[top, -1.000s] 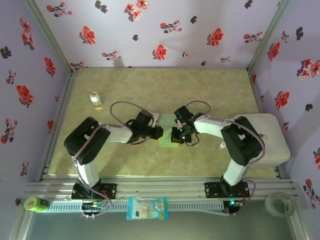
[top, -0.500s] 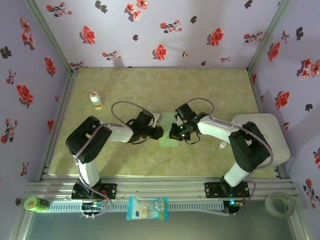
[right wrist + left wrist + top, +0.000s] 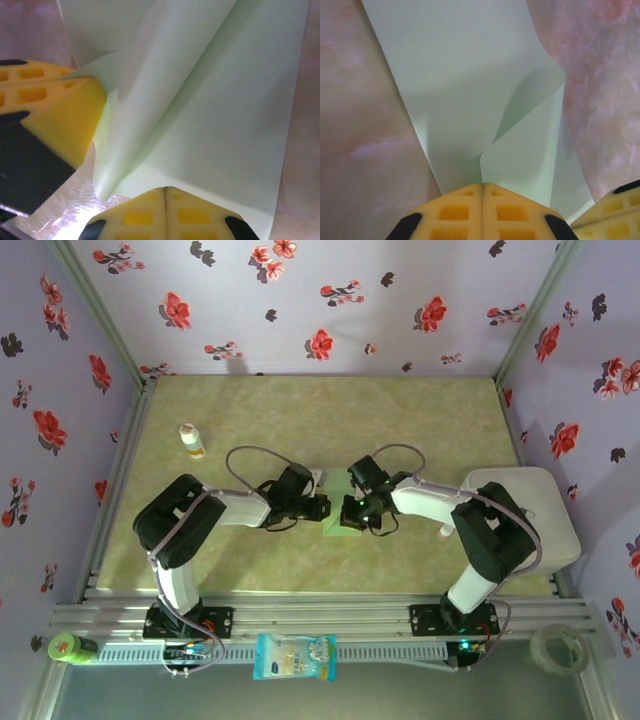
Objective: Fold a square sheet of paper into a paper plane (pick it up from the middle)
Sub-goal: Fold the triangle a second time at the center of the table.
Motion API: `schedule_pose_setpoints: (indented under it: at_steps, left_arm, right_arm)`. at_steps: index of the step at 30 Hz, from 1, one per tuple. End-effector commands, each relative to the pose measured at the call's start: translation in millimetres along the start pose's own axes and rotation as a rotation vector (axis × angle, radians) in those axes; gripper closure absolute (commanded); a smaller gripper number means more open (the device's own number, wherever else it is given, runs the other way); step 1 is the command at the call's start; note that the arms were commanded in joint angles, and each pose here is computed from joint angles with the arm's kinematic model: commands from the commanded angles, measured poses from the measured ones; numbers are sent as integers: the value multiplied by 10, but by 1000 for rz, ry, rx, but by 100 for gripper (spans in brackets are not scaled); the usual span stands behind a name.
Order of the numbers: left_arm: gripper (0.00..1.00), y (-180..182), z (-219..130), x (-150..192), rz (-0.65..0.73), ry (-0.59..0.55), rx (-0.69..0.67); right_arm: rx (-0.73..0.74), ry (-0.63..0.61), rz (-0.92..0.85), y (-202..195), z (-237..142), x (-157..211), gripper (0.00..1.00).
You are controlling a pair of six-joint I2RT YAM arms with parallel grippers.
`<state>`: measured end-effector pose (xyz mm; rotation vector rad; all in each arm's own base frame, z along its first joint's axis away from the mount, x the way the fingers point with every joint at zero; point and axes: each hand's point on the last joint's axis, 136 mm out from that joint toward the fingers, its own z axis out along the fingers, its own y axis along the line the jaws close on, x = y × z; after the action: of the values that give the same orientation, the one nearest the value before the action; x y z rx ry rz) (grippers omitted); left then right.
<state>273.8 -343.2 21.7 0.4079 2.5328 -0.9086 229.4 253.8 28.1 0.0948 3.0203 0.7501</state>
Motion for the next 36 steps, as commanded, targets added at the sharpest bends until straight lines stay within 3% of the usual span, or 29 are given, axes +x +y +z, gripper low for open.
schedule_pose_setpoints:
  at_steps: [1, 14, 24, 36]
  left_arm:
    - [98, 50, -45, 114, -73, 14, -83]
    - [98, -76, -98, 51, -125, -67, -110]
    - [96, -187, -111, -39, -21, -58, -94]
    - [96, -69, -24, 10, 35, -20, -156]
  right_arm:
    - [51, -7, -11, -136, -68, 85, 97]
    - [-27, -28, 40, -68, -31, 105, 96]
    - [118, 23, 20, -416, 117, 205, 99]
    - [150, 49, 6, -497, 172, 241, 100]
